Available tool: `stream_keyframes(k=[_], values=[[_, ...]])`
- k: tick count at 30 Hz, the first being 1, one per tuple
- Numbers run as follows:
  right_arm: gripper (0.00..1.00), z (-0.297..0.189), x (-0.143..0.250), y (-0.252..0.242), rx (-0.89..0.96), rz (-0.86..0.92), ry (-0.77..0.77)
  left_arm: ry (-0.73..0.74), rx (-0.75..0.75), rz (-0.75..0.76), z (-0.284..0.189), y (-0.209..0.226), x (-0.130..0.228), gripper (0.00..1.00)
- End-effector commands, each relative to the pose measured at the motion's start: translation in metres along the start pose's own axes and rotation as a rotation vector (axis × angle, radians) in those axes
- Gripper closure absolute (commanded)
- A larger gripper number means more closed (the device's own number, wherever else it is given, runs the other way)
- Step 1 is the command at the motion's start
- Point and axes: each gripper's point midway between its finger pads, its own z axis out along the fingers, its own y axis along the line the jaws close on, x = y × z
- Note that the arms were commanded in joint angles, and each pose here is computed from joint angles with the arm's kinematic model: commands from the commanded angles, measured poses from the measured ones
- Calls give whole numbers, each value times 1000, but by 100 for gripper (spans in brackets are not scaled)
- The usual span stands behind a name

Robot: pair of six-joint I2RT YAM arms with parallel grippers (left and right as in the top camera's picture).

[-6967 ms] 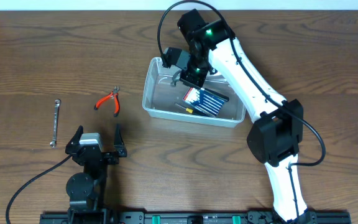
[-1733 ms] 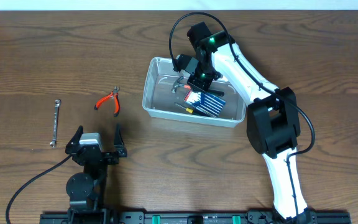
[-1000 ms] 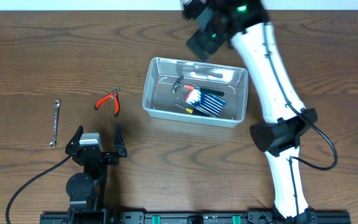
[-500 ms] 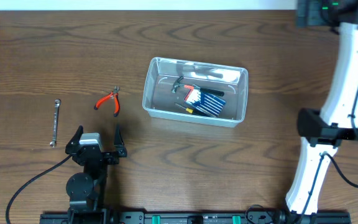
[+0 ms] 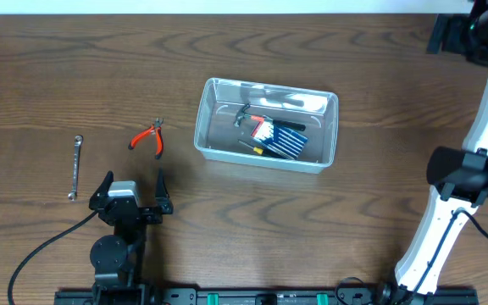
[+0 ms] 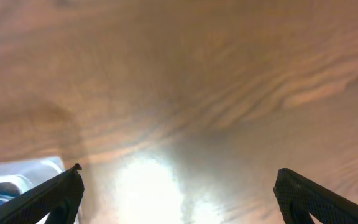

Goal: Pack container

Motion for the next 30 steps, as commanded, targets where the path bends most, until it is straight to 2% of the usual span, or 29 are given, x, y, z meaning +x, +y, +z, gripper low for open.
stream_keyframes(k=[1,11,15,17,23,27,30], values=[[1,6,8,-8,-5,45,41,47,1,-6,1,0,15,2],[1,21,-9,-21,38,58,-9,47,1,-7,1,0,15,2],[1,33,0,-20,37,54,40,44,6,-11,1,-1,14,2],[1,38,4,-20,40,53,60,38,34,-60,1,-5,12,2],[1,39,5,-20,40,53,67,12,225,-109,-8,-39,-11,2],[1,39,5,-20,40,53,67,51,211,-68,-15,-38,-37,2],[1,39,5,-20,40,53,67,161,126,-6,-22,-25,-60,2]])
